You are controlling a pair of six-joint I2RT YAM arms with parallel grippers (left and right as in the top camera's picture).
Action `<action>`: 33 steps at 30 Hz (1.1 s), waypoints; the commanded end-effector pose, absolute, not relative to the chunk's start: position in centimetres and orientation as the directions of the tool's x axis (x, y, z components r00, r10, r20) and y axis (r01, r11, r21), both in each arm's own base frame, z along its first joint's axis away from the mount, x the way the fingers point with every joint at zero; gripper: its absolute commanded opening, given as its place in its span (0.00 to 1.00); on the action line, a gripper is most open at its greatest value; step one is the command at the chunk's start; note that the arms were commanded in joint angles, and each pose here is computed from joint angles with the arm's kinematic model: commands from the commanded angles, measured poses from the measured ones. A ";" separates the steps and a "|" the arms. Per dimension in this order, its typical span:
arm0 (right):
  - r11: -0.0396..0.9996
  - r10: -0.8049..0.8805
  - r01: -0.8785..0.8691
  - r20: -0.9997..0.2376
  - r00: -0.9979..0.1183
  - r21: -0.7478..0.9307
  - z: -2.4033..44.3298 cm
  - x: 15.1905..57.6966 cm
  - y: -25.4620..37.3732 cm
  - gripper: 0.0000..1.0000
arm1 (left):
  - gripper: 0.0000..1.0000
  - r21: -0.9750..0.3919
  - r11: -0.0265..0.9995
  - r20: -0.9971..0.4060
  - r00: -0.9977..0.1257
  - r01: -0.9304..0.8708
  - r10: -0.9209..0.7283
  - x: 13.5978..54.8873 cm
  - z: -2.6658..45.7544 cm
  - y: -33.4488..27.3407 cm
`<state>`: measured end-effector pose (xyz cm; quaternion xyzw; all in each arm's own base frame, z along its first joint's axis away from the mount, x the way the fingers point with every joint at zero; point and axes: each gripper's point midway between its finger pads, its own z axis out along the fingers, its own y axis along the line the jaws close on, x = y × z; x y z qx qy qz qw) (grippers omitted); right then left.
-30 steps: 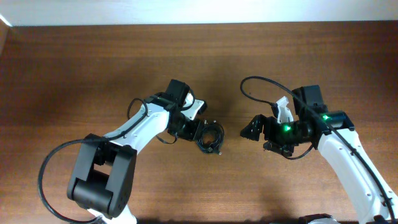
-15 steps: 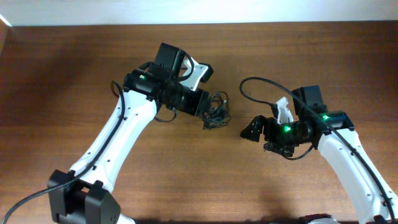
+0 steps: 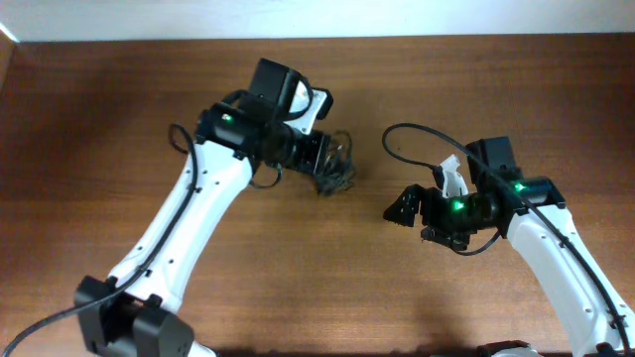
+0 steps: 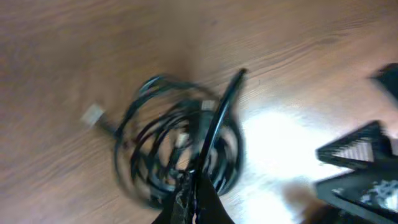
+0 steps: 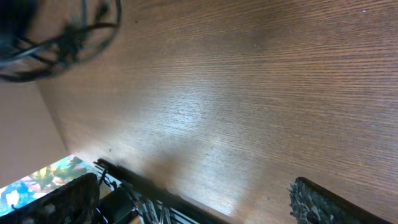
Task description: Untangle cables
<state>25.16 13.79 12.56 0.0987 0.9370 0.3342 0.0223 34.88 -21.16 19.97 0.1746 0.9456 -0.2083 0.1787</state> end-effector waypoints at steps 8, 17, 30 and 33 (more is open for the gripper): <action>0.766 0.195 0.166 0.022 -0.980 0.622 12.3 25.2 13.8 0.98 | 0.00 -0.376 0.805 -0.552 -0.809 0.458 0.202 35.4 28.9 -22.0; 0.764 0.196 0.161 0.013 -0.981 0.624 12.3 25.4 13.8 0.98 | 0.00 -0.124 0.913 -0.369 -0.872 0.389 0.322 34.1 18.4 -21.7; 0.765 0.196 0.163 0.015 -0.980 0.624 12.3 25.3 13.8 0.98 | 0.00 -0.100 0.923 -0.632 -0.740 0.372 0.230 34.8 31.5 -20.4; 0.735 0.189 0.154 0.018 -0.982 0.660 12.9 25.5 14.5 0.98 | 0.00 -0.223 0.948 -0.485 -0.869 0.228 0.095 34.1 27.0 -21.2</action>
